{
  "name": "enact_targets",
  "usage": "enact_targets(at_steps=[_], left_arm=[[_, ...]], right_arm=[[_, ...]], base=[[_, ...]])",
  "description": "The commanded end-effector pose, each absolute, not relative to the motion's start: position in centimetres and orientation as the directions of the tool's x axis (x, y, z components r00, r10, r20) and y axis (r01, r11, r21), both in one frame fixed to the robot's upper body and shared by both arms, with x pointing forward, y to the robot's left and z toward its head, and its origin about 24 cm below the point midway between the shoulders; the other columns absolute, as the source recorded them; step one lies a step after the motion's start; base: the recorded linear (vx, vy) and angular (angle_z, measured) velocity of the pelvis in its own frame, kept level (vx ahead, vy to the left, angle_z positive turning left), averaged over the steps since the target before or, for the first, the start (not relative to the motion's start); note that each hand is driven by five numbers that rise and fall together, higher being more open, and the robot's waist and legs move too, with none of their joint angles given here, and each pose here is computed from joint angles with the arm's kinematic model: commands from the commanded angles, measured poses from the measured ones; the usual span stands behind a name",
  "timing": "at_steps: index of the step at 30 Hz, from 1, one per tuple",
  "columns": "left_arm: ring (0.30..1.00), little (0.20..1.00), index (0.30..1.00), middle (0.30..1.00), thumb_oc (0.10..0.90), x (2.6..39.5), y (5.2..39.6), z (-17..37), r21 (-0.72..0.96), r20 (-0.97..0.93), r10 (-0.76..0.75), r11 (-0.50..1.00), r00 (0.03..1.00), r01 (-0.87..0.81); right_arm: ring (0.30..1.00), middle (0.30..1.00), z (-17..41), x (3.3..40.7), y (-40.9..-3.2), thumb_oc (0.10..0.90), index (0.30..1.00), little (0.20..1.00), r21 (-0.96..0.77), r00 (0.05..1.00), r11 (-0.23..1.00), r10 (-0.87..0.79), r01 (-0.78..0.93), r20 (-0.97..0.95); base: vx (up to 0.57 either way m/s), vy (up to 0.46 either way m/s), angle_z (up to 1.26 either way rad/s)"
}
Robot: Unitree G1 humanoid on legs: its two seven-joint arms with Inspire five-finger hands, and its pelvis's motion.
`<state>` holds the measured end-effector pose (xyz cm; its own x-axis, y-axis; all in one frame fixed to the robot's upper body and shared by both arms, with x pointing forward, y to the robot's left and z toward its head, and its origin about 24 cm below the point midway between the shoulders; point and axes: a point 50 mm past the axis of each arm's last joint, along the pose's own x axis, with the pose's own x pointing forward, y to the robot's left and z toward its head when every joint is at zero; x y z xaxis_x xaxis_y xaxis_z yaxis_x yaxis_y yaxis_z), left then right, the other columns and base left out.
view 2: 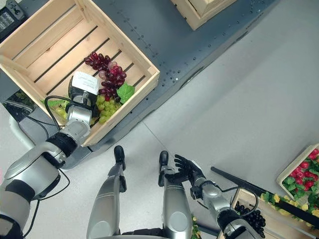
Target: Pick up the fruits from the basket on one side to the basket on the other side
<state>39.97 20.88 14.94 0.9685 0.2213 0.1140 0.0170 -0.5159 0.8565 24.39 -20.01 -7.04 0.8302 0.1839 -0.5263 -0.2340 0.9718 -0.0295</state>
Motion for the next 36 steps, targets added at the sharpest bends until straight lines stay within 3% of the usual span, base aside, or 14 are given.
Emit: enact_targets(at_steps=[1, 11, 19, 26, 36], left_arm=[[0.300, 0.300, 0.300, 0.300, 0.400, 36.1, 31.9, 13.5, 0.819, 0.205, 0.564, -0.547, 0.800, 0.176], [0.300, 0.300, 0.300, 0.300, 0.400, 34.9, 33.6, 16.1, 0.806, 0.503, 0.381, -0.530, 0.775, -0.263], [0.300, 0.300, 0.300, 0.300, 0.400, 32.1, 31.9, 19.1, 0.560, 0.817, 0.137, -0.423, 0.561, -0.712], [0.300, 0.300, 0.300, 0.300, 0.400, 29.1, 31.3, 19.3, 0.358, 0.929, 0.034, -0.342, 0.369, -0.869], [0.300, 0.300, 0.300, 0.300, 0.400, 25.7, 30.2, 20.2, 0.170, 0.972, -0.120, -0.243, 0.203, -0.955]], right_arm=[[0.900, 0.900, -6.2, 24.7, -19.3, 0.800, 0.900, 0.900, 0.000, 0.866, 0.977, 0.187, -0.211, -0.463], [0.900, 0.900, -6.2, 23.6, -20.6, 0.800, 0.900, 0.900, 0.048, 0.889, 0.992, 0.128, -0.119, -0.440], [0.900, 0.900, -6.0, 22.2, -21.0, 0.800, 0.900, 0.900, 0.100, 0.929, 0.995, 0.050, -0.014, -0.366], [0.900, 0.900, -6.1, 21.2, -20.8, 0.800, 0.900, 0.900, 0.116, 0.940, 0.993, 0.019, 0.022, -0.340], [0.900, 0.900, -4.2, 20.7, -20.2, 0.800, 0.900, 0.900, 0.157, 0.976, 0.988, 0.026, 0.008, -0.215]], base=[[0.00, 0.000, 0.00], [0.00, -0.003, 0.01], [0.00, -0.066, 0.09], [0.03, -0.053, 0.12], [0.06, -0.029, 0.09]])
